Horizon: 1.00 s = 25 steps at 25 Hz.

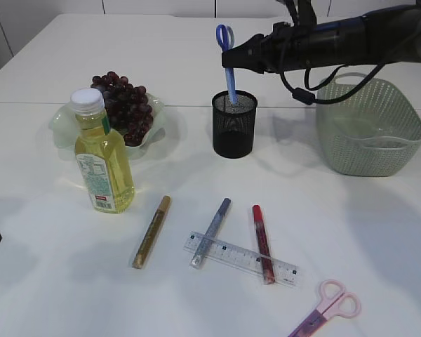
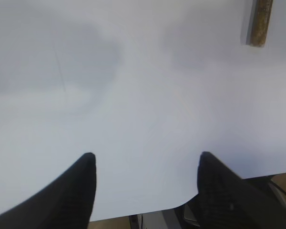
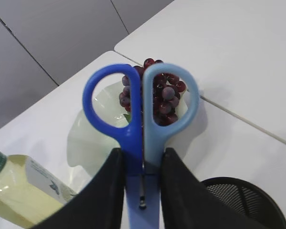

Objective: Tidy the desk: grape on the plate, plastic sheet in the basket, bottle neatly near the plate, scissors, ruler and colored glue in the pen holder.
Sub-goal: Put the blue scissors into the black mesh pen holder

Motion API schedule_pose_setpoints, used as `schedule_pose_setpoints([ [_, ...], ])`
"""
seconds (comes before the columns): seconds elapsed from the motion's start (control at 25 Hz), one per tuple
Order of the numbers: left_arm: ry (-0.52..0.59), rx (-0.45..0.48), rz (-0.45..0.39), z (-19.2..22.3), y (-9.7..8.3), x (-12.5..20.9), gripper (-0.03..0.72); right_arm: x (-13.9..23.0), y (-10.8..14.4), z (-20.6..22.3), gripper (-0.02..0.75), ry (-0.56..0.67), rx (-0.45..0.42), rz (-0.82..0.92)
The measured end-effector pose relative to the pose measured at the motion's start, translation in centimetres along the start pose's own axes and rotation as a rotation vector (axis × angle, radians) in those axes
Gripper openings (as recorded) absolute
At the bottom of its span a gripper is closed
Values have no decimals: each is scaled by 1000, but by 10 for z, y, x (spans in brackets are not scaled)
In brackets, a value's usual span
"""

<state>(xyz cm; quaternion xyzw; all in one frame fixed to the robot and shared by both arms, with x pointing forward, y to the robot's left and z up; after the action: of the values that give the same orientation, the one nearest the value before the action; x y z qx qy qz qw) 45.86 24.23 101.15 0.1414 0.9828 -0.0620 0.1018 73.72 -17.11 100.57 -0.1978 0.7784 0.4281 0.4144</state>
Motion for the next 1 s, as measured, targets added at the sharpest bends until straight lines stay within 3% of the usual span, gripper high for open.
schedule_pose_setpoints([
  [0.48, 10, 1, 1, 0, 0, 1, 478, 14, -26, 17, 183, -138, -4, -173],
  [0.72, 16, 2, 1, 0, 0, 1, 477, 26, -38, 23, 184, -133, 11, -172],
  [1.0, 17, 2, 1, 0, 0, 2, 477, 29, -40, 25, 269, -133, 7, -163],
])
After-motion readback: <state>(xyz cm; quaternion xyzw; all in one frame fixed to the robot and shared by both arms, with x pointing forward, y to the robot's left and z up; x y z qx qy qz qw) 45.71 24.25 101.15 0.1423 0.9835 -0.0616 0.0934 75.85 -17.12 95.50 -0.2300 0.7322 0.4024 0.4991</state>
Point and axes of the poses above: a point on each arm's last joint axis where the gripper is mounted, z pointing out along that axis toward the gripper, y along the wrist's bending axis when the last joint is at zero, x = y × z, the point moved 1 cm from there along z, pointing out along that axis toward the gripper, and after that the axes turned 12 degrees about z, right-handed, at the moved point
